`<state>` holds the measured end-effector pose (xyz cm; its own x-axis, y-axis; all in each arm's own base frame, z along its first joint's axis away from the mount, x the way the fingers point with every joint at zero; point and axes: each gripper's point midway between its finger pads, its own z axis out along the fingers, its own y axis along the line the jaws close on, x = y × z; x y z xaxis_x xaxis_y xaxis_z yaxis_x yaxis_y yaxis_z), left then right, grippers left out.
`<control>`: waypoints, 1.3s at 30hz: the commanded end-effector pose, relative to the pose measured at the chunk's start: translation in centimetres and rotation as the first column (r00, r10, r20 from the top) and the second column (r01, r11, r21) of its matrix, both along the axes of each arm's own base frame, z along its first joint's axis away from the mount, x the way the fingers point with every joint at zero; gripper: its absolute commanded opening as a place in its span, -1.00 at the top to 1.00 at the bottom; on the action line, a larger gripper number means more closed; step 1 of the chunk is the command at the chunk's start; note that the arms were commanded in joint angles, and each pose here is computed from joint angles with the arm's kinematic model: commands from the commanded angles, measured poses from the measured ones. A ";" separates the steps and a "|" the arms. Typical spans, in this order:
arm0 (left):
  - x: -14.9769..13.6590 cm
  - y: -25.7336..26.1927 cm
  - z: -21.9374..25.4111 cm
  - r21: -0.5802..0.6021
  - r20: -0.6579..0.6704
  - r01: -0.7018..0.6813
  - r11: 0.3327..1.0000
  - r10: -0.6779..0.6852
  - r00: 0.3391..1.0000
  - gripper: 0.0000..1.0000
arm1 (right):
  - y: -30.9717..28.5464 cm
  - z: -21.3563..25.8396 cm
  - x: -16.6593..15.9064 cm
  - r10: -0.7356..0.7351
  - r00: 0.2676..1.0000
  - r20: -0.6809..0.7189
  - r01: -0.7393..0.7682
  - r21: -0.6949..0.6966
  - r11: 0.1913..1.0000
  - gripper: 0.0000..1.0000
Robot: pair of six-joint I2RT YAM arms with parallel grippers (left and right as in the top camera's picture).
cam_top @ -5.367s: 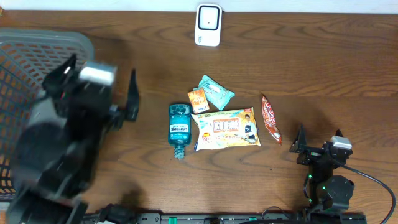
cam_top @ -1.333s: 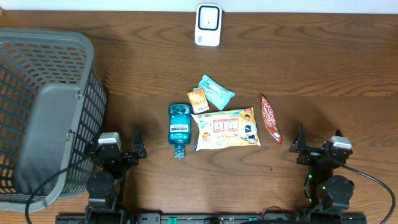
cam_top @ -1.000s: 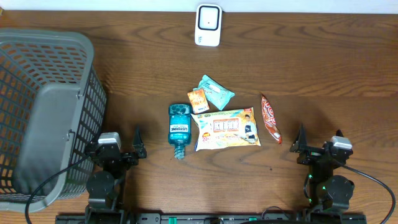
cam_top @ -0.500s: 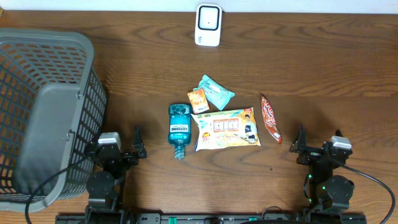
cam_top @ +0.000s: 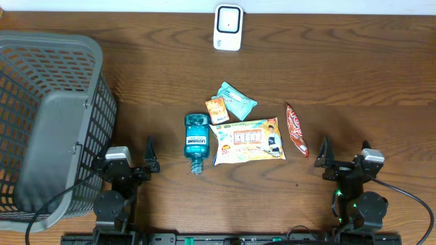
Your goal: Scan the item barcode
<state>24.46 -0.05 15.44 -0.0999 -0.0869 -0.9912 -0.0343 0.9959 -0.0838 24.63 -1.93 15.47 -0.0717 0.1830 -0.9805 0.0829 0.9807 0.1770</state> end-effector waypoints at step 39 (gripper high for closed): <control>-0.1 0.7 -1.7 0.000 -0.047 -0.037 0.999 0.037 0.998 -0.99 | 11.5 3.0 -3.5 0.595 0.796 0.115 -0.531 0.604 0.594 -0.99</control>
<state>24.46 -0.05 15.43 -0.1003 -0.0868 -0.9912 -0.0343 0.9959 -0.0838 22.53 7.71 16.99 -0.3759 0.6335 -0.6763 -0.3185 0.5970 0.7363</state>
